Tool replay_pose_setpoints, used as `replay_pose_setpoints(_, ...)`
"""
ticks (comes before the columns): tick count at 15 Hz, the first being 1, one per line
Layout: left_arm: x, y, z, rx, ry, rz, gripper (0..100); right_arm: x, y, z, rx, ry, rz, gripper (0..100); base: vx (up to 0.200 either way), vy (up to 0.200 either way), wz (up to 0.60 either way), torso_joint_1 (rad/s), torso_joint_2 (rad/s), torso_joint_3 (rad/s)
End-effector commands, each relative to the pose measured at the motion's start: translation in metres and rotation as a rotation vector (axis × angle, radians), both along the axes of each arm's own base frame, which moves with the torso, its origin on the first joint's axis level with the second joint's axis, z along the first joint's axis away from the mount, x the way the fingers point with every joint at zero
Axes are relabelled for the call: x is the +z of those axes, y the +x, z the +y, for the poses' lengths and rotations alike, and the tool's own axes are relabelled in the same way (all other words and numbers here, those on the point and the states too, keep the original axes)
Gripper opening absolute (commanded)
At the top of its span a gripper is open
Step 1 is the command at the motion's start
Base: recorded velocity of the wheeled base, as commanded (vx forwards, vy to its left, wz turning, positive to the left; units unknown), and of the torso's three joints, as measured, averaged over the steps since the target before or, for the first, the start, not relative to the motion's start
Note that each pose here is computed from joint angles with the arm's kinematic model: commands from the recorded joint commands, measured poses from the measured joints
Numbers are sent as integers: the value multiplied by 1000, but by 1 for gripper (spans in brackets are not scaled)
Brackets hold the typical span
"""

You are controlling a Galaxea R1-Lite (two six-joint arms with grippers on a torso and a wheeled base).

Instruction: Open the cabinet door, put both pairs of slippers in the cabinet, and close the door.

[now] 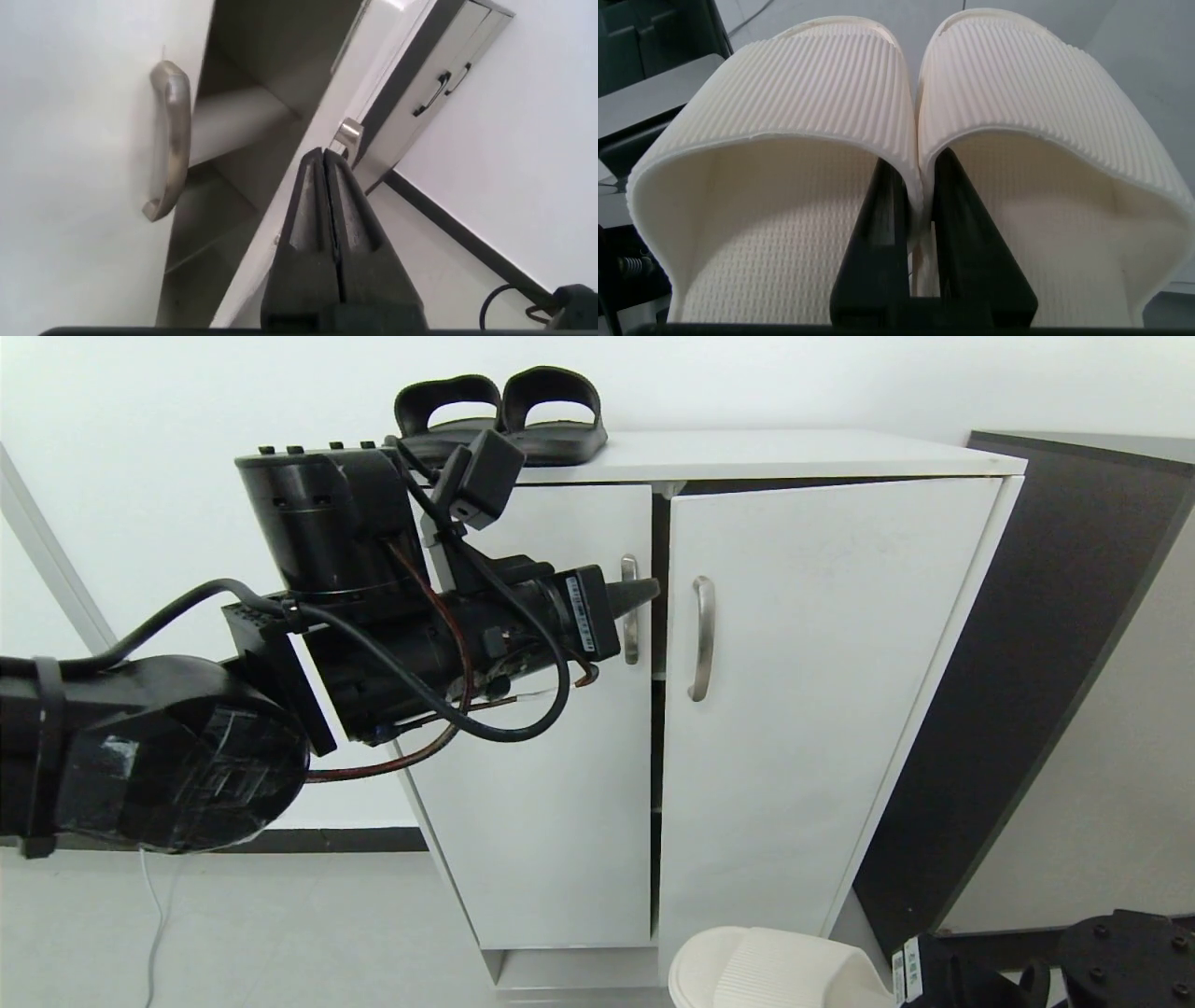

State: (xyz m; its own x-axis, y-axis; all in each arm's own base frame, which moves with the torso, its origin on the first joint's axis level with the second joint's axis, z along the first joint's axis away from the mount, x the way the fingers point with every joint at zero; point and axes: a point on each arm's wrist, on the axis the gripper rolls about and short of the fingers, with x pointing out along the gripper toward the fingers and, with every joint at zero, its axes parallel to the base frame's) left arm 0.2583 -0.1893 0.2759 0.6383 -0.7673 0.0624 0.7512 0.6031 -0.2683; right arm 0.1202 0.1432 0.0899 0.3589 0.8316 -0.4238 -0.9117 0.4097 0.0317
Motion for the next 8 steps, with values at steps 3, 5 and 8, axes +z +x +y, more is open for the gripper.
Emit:
replay_pose_setpoints(3,8,4,0,7,-15,-20,0,-1,0,1,3,-4,5,0,0,0,0,0,0,0)
replay_pose_setpoints(5,9,11,-5,6,-19,-23,0,-1,0,1,2,-4,4,0,0,0,0,0,0,0)
replay_pose_setpoints(8,4,26,-15,15,-18,-18,0,-1,0,1,2,-4,4,0,0,0,0,0,0,0)
